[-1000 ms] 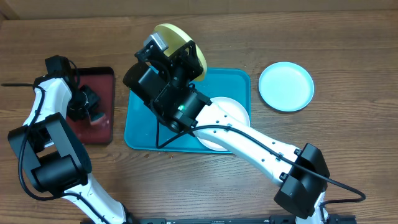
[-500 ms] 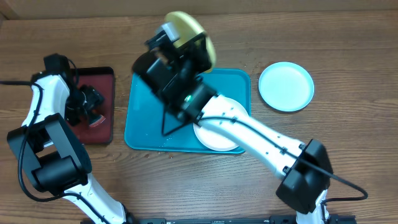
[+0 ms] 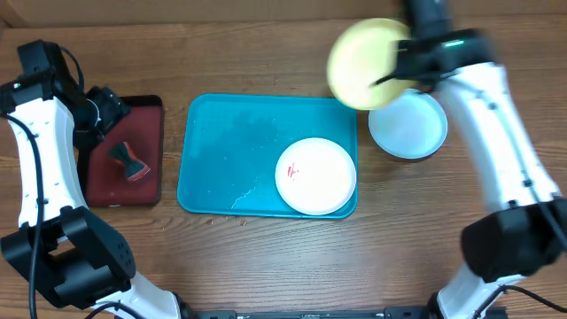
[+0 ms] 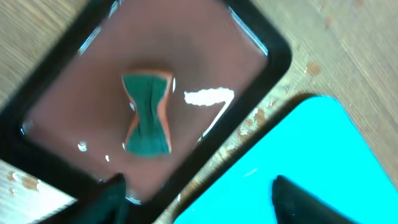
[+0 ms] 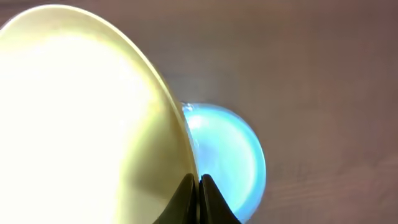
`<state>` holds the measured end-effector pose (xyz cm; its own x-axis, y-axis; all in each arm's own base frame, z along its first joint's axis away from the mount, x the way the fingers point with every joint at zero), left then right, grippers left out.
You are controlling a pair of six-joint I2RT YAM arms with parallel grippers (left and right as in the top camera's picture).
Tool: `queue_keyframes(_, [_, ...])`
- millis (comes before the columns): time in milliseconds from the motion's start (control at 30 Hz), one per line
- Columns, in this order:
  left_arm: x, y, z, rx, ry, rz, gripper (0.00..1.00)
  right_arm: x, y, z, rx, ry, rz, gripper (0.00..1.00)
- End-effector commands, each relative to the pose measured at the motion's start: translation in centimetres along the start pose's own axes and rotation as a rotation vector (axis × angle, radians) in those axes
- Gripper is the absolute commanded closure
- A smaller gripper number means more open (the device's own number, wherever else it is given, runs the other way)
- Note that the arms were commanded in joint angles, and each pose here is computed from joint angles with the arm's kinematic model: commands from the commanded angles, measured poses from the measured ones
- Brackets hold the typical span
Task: Clean dirty plates on tray and stack at the side
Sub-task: 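Lift the yellow plate with the right gripper and stack it on the light blue plate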
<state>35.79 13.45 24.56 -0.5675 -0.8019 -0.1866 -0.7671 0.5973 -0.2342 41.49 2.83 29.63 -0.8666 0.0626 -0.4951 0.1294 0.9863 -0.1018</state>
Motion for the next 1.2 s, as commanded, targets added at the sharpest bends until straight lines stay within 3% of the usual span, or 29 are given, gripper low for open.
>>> queue_keyframes(0, [0.2, -0.1, -0.1, 0.020, 0.024, 0.000, 0.44, 0.5, -3.7, -0.5, -0.237, 0.080, 0.183, 0.96])
queue_keyframes(100, [0.5, -0.5, 0.0, 0.022, 0.028, 0.011, 0.53, 2.2, -8.3, 1.5, -0.175, 0.156, 0.289, 0.96])
queue_keyframes(267, [1.1, -1.4, 0.1, 0.026, 0.035, 0.039, 0.53, 5.3, -12.3, 5.2, -0.139, 0.234, 0.402, 0.96])
queue_keyframes(467, [1.8, -2.3, 0.2, 0.031, 0.043, 0.069, 0.48, 8.3, -12.3, 9.3, -0.176, 0.261, 0.431, 0.96])
queue_keyframes(633, [2.1, -2.6, 0.2, 0.031, 0.046, 0.078, 0.46, 9.4, -11.4, 10.9, -0.208, 0.255, 0.425, 0.69])
queue_keyframes(767, [2.0, -2.6, 0.2, 0.034, 0.039, 0.078, 0.44, 8.8, -9.1, 10.4, -0.399, 0.234, 0.338, 0.63])
queue_keyframes(867, [2.0, -2.6, 0.4, 0.030, 0.042, 0.078, 0.43, 8.4, -6.2, 9.7, -0.584, 0.204, 0.199, 0.53])
queue_keyframes(1167, [2.4, -2.2, 1.1, 0.016, 0.062, 0.075, 0.41, 9.0, 1.1, 9.0, -0.542, 0.256, -0.008, 0.37])
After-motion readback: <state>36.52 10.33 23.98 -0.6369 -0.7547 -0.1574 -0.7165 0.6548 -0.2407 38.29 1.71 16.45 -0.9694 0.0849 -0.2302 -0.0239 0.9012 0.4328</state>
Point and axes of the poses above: each gripper's point midway between its finger pads, its own z axis out along the fingers, its own y axis along the line the jaws close on, x = y × z, the point moved 9 cm from there along -z, back along the fingers, and after that the axes turned 7 degrees about -z, right-handed, at the moved point
